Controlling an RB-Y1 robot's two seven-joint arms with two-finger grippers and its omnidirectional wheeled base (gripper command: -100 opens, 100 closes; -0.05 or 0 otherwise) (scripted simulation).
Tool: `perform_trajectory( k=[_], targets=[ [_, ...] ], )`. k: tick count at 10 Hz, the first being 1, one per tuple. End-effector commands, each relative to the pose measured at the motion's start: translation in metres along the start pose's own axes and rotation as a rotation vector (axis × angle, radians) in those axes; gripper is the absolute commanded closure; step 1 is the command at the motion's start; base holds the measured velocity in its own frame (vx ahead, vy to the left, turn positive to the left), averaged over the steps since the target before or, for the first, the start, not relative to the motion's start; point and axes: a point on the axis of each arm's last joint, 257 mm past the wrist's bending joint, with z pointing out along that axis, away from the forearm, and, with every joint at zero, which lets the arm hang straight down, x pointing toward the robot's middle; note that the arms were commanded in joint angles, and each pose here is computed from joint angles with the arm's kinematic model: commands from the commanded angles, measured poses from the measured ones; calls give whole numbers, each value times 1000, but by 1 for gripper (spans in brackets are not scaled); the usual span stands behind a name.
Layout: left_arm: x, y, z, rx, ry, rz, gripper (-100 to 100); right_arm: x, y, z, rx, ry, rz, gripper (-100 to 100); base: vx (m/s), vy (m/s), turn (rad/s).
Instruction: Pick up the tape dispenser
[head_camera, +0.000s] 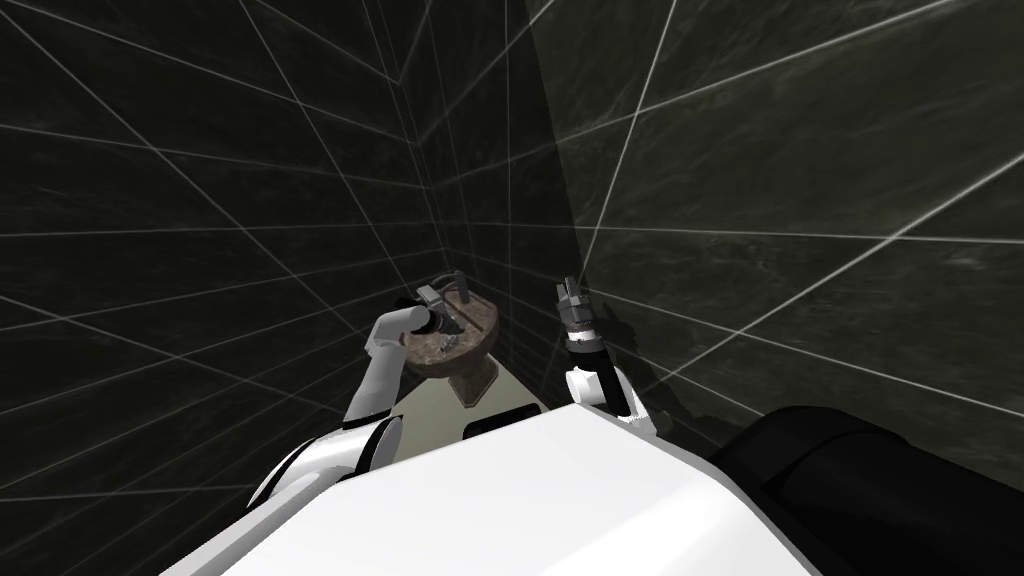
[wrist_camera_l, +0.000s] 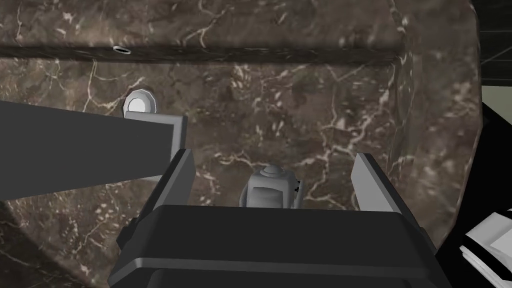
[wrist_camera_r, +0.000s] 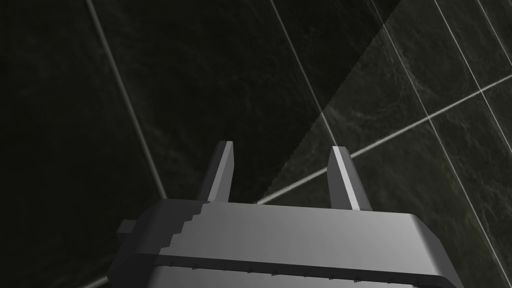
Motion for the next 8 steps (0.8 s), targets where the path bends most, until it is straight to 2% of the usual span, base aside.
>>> perform_trajectory(
  k=[1, 2, 3, 5, 6, 8],
  targets=[
    [-14, 14, 5, -55, -52, -16, -100, 0, 0, 0, 0, 0, 0, 0, 56, 25, 69],
    [-27, 23, 10, -90, -90, -30, -100, 0, 0, 0, 0, 0, 0, 0, 72, 38, 86],
    [-28, 24, 9, -97, -96, -30, -100, 0, 0, 0, 0, 0, 0, 0, 72, 27, 30],
    [-61, 42, 16, -164, -179, -64, -100, 0, 0, 0, 0, 0, 0, 0, 76, 33, 63],
    [-61, 42, 16, -164, -179, -64, -100, 0, 0, 0, 0, 0, 0, 0, 55, 25, 24],
    [-89, 57, 21, -207, -240, -94, -100, 0, 0, 0, 0, 0, 0, 0, 41, 11, 31]
  ],
)
